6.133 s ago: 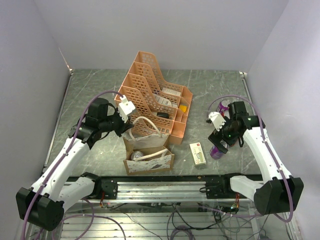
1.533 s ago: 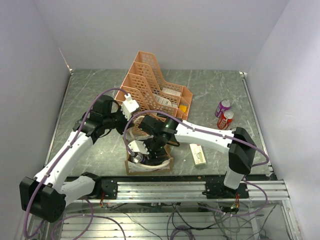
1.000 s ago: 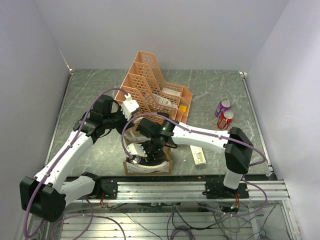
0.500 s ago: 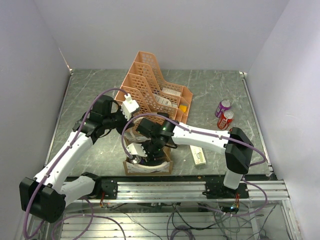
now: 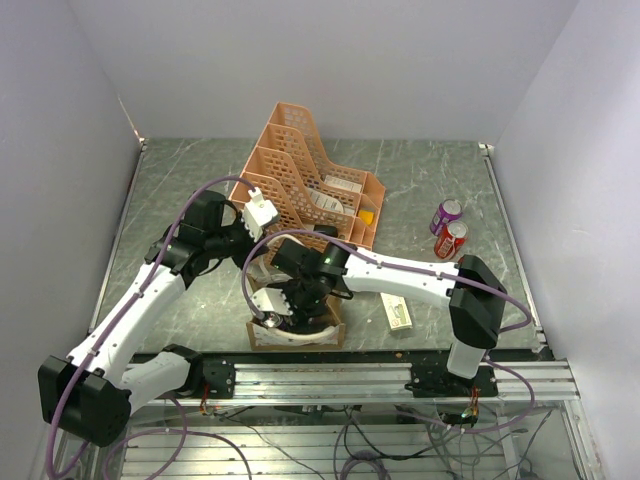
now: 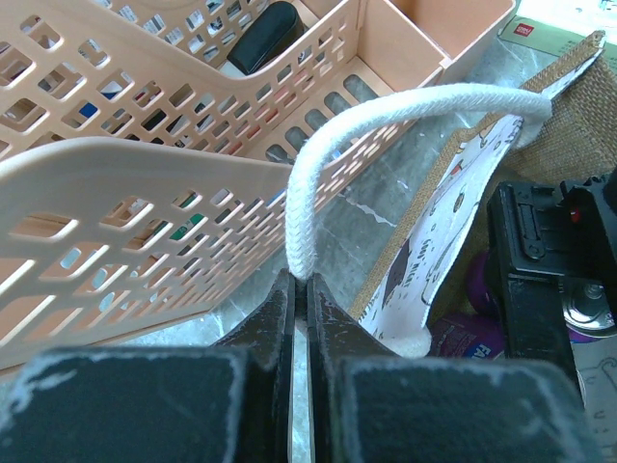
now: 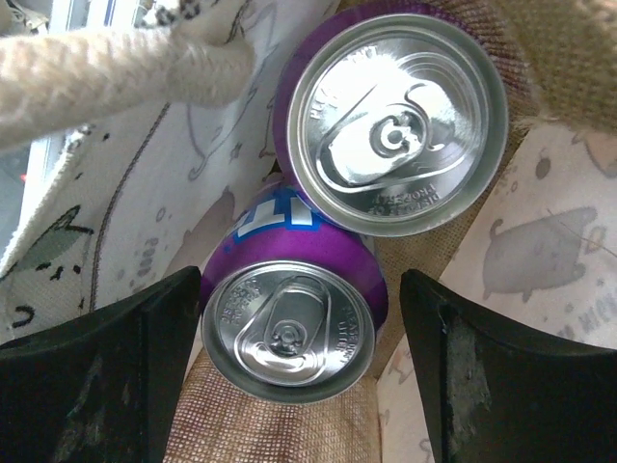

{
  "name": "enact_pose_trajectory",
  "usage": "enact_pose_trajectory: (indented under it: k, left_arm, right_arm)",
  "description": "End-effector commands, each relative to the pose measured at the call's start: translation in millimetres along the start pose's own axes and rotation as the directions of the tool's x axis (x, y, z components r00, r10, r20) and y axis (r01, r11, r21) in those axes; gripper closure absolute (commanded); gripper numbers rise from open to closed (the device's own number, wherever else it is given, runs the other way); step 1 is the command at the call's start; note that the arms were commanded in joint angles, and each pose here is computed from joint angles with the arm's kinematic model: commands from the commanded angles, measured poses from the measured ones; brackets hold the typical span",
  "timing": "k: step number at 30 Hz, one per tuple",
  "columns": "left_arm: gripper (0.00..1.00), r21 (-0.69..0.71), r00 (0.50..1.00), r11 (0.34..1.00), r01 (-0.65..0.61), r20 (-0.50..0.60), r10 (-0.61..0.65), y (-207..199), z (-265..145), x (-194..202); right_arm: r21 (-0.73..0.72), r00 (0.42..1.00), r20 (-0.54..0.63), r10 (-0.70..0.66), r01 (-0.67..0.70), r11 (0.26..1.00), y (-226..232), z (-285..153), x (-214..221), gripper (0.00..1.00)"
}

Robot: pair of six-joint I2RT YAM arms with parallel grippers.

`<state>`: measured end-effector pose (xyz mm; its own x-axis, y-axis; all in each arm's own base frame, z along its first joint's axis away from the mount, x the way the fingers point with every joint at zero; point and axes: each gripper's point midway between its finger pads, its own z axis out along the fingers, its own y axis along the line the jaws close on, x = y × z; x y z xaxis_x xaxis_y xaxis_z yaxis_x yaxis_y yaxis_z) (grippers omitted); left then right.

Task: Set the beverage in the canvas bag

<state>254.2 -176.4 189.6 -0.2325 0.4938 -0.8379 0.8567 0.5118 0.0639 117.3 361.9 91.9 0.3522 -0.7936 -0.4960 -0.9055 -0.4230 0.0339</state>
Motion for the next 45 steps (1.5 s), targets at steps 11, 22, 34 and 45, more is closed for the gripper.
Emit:
enact_pose_trajectory:
  k: [11,22,34,45]
  left_arm:
    - [0.93,0.009,1.000,1.000,-0.020,0.020,0.019,-0.1,2.6,-6.4]
    - [0.93,0.008,0.999,1.000,-0.029,0.023,0.029,-0.8,0.8,-6.8]
    - [0.93,0.019,0.996,0.997,-0.075,0.047,0.074,-7.3,-2.9,-4.0]
    - [0.93,0.014,0.995,0.996,-0.086,0.042,0.085,-8.6,-2.6,3.0]
  right_arm:
    - [0.135,0.997,0.069,-0.044,0.035,0.990,-8.7,-38.1,-23.1,0.13]
    - [0.230,0.991,0.120,-0.063,0.034,0.973,-13.4,-66.0,-36.2,0.13]
    - [0.311,0.983,0.183,-0.020,-0.039,0.950,-28.6,-92.0,-37.7,0.15]
    - [0.372,0.941,0.339,0.020,-0.153,0.916,-42.3,-158.7,-25.4,0.16]
